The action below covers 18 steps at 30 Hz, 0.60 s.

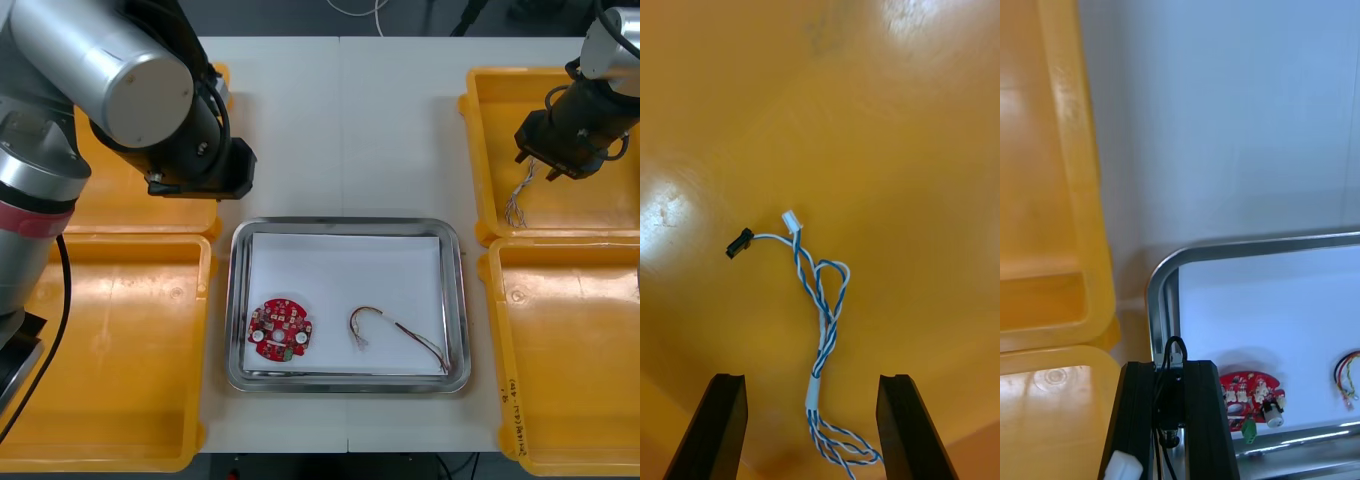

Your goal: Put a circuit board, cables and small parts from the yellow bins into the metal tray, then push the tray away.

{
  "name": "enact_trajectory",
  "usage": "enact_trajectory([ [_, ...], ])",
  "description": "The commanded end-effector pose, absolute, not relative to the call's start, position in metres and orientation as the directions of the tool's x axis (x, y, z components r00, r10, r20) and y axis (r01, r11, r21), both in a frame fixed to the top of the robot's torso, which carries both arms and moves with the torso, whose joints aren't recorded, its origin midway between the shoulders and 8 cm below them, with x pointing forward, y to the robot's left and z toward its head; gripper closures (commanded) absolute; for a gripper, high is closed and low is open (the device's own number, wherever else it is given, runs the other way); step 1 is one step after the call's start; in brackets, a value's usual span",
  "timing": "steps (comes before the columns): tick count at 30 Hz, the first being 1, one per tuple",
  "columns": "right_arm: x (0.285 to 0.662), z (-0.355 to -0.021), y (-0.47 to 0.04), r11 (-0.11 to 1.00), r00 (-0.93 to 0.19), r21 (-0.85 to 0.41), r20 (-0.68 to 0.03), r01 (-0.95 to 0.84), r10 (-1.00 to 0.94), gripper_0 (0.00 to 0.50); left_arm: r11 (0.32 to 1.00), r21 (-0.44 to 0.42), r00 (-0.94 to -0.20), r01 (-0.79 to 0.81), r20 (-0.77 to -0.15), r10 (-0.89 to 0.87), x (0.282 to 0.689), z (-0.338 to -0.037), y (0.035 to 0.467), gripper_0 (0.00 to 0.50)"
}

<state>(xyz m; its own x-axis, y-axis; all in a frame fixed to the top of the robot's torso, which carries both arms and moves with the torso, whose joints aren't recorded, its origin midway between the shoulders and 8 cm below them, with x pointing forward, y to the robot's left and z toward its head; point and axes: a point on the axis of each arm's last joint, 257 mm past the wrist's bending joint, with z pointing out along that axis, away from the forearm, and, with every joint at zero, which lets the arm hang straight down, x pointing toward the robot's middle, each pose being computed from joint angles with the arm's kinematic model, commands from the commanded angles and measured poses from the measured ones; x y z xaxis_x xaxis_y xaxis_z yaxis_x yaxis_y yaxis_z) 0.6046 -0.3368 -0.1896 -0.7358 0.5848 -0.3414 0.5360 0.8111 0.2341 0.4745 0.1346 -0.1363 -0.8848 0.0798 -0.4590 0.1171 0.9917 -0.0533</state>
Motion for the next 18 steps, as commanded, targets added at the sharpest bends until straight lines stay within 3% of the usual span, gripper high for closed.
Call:
enact_trajectory([
  [1,0.62,-0.168,-0.311,0.781,-0.709,0.32,-0.332,0.536,0.622,0.0,0.982,-0.026,-0.903,0.185,-0.4,0.16,0.456,-0.165,0.113,0.497],
  [7,0.617,-0.183,-0.303,0.769,-0.713,0.351,-0.3,0.535,0.633,0.0,0.976,-0.013,-0.901,0.218,-0.386,0.196,0.453,-0.187,0.098,0.498],
  [18,0.611,-0.195,-0.318,0.777,-0.716,0.311,-0.308,0.547,0.627,0.0,0.971,-0.021,-0.901,0.238,-0.378,0.213,0.456,-0.224,0.072,0.495],
])
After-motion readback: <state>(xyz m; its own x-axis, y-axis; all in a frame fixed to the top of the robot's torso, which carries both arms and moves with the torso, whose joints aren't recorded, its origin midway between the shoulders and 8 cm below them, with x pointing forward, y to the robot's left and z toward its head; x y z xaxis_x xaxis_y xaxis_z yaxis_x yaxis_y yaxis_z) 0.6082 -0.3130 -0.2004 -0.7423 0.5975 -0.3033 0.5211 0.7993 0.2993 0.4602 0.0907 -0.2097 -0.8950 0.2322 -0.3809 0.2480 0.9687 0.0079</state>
